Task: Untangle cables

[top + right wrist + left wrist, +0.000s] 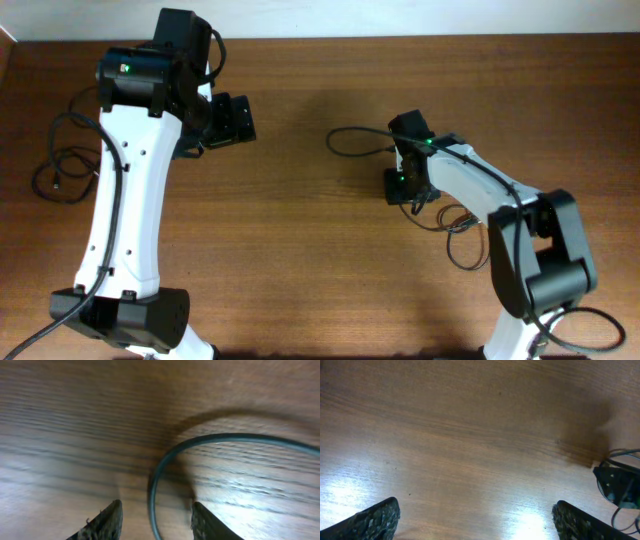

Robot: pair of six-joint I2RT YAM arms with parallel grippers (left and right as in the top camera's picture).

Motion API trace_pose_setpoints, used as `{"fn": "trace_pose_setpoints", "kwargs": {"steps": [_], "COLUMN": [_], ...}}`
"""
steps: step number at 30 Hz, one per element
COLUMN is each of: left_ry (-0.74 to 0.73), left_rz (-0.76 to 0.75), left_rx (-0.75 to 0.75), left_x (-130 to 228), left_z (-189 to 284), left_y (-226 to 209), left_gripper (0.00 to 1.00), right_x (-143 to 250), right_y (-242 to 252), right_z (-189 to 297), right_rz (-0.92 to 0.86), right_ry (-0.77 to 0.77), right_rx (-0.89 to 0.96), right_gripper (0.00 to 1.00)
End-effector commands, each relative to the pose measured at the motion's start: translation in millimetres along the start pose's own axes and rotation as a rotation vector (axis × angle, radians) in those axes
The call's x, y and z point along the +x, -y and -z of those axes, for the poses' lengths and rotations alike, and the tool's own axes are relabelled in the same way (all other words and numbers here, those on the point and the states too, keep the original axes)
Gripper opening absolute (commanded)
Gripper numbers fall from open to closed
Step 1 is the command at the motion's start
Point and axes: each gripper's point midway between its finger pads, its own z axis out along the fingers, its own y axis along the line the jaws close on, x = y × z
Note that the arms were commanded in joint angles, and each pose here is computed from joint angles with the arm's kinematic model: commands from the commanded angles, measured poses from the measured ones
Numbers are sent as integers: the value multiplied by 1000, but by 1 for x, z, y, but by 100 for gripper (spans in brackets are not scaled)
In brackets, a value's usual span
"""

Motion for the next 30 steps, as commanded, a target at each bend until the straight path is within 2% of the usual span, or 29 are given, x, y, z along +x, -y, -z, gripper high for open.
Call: {"fn": "trace_pose_setpoints", "kwargs": {"steps": [1,3,4,5,7,11,14,17,21,23,25,30], "left_ry": [20,22,24,24,24,23,21,21,3,-5,-9,-45], "left_rz": [20,20,20,20,20,20,20,20,20,19,18,11], "left_rx": [-8,-8,-7,-7,-7,-7,-4,-4,33,66,125,275], "left_x": [0,0,-1,-1,-1,-1,0,0,3,4,3,8], "left_z": [6,6,6,6,6,6,6,6,6,6,7,13], "left_y": [-5,-5,-5,-5,-5,-5,-4,-4,2,8,18,44], "left_gripper": [99,99,99,99,99,99,99,99,99,99,99,99], "right_x": [12,14,15,15,16,14,-6,-27,-42,-40,-34,-13], "right_y": [1,2,2,2,1,-23,-39,-55,-89,-91,-103,-134], "right_z": [-18,-23,-24,-25,-24,-13,28,93,205,235,286,377], "right_rz": [-9,-18,-30,-43,-86,-104,-120,-101,45,58,95,218], "right_ry": [-56,-68,-72,-74,-79,-106,-91,-57,73,116,187,313], "right_rx": [0,5,6,6,4,-129,-185,-252,-437,-452,-552,-813], "right_gripper": [37,27,18,4,4,4,4,4,4,4,4,4]}}
